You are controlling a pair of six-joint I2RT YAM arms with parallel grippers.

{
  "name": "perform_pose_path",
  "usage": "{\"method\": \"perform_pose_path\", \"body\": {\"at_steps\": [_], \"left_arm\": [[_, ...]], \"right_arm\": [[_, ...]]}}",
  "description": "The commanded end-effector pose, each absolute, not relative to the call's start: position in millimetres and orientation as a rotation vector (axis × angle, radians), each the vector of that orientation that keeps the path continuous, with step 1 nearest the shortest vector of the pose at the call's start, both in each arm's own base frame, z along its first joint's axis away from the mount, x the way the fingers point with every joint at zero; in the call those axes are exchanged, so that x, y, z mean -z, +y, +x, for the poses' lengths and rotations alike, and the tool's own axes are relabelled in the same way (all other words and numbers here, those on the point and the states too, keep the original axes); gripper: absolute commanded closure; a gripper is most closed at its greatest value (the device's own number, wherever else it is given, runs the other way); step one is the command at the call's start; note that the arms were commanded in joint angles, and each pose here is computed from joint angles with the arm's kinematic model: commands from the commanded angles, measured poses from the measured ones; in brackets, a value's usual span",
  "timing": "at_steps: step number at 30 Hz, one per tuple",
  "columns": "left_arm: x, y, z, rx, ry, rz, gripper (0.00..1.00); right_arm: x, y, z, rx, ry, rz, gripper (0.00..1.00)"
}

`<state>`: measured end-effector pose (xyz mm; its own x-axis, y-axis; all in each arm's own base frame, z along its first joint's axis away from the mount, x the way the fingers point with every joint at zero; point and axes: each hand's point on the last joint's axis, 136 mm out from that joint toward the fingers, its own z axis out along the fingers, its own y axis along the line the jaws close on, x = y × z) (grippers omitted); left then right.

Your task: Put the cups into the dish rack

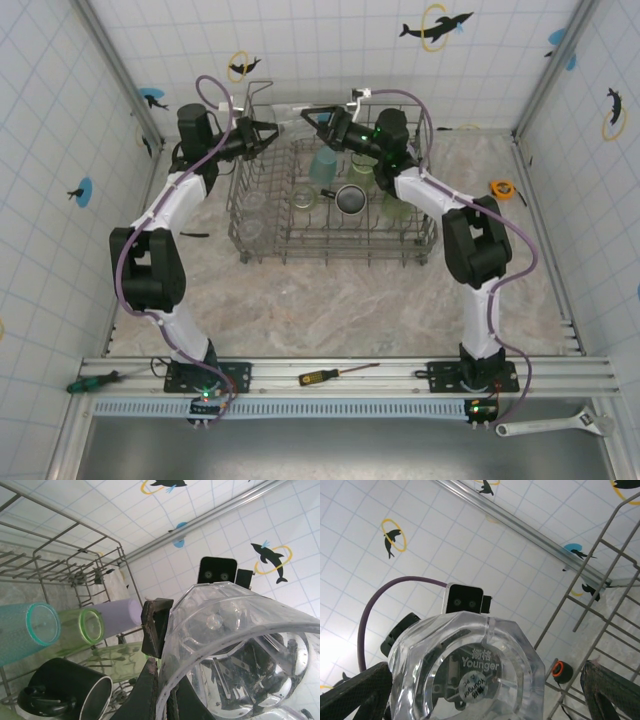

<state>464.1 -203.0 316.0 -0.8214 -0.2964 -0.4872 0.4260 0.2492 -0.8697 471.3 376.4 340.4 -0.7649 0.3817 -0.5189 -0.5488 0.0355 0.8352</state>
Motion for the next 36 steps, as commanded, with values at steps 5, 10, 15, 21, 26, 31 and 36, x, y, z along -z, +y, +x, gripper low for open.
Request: {"method": "perform_pose_path", "body": {"at_steps": [5, 10, 15, 21, 26, 31, 36], "left_arm": [[-317, -208, 461, 1.65, 1.917, 0.191, 1.0], [-313, -208, 464, 1.654, 1.923, 0.183, 1.0], [-308, -208, 466, 1.659, 1.937, 0.169, 1.0], [-303, -208, 466, 1.662, 1.949, 0.166, 1.0], [-302, -207, 469, 1.657, 1.951, 0.157, 0.93], [-302, -202, 472, 1.64, 1.955, 0.123, 0.72], [-305, -195, 474, 1.626, 1.949, 0.098, 0.67]], "right_arm": [[-367, 385, 466, -1.885, 1.553, -0.212, 0.09], [-371, 385, 464, -1.929, 1.524, -0.201, 0.22], [-372, 387, 464, -1.945, 1.52, -0.206, 0.34], [-375, 387, 463, -1.956, 1.504, -0.207, 0.49], [-379, 386, 461, -1.964, 1.491, -0.209, 0.59], [-383, 384, 460, -1.959, 1.479, -0.216, 0.62], [-382, 381, 464, -1.943, 1.486, -0.205, 0.63]]}}
